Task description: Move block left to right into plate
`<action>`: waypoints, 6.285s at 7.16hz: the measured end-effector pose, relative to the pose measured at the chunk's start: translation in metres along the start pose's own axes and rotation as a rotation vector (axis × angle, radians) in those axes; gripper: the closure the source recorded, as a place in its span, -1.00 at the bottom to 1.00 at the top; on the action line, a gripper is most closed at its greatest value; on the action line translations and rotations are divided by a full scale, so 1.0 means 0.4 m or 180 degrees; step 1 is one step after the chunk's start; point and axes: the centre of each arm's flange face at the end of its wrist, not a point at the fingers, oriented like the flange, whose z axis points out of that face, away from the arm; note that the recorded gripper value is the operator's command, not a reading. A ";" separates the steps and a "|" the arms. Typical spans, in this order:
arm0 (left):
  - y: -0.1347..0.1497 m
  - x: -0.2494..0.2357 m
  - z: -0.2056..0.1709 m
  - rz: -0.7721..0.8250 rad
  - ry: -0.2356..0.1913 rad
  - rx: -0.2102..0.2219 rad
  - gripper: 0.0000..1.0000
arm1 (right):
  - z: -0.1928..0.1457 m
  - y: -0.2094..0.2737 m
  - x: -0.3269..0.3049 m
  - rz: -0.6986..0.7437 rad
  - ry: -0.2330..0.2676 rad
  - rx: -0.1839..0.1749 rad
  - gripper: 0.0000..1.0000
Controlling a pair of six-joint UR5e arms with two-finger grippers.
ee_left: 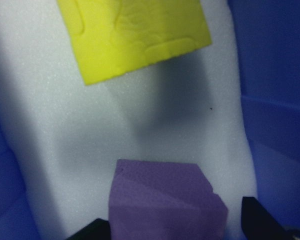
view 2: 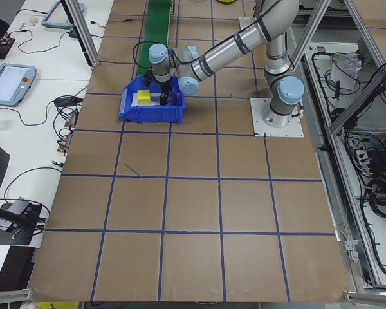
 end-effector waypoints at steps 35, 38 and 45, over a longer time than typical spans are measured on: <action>-0.261 -0.067 -0.074 -0.0603 0.0041 0.0446 0.23 | 0.082 -0.250 0.366 -0.0059 -0.0247 0.0283 -1.00; -0.251 -0.060 -0.124 -0.0579 -0.0007 0.0548 0.28 | 0.331 -0.493 0.576 0.0011 -0.0546 0.0388 -1.00; -0.170 0.288 -0.409 -0.0317 0.0064 0.0993 0.26 | 0.524 -0.543 0.541 0.0014 -0.1328 0.0526 -1.00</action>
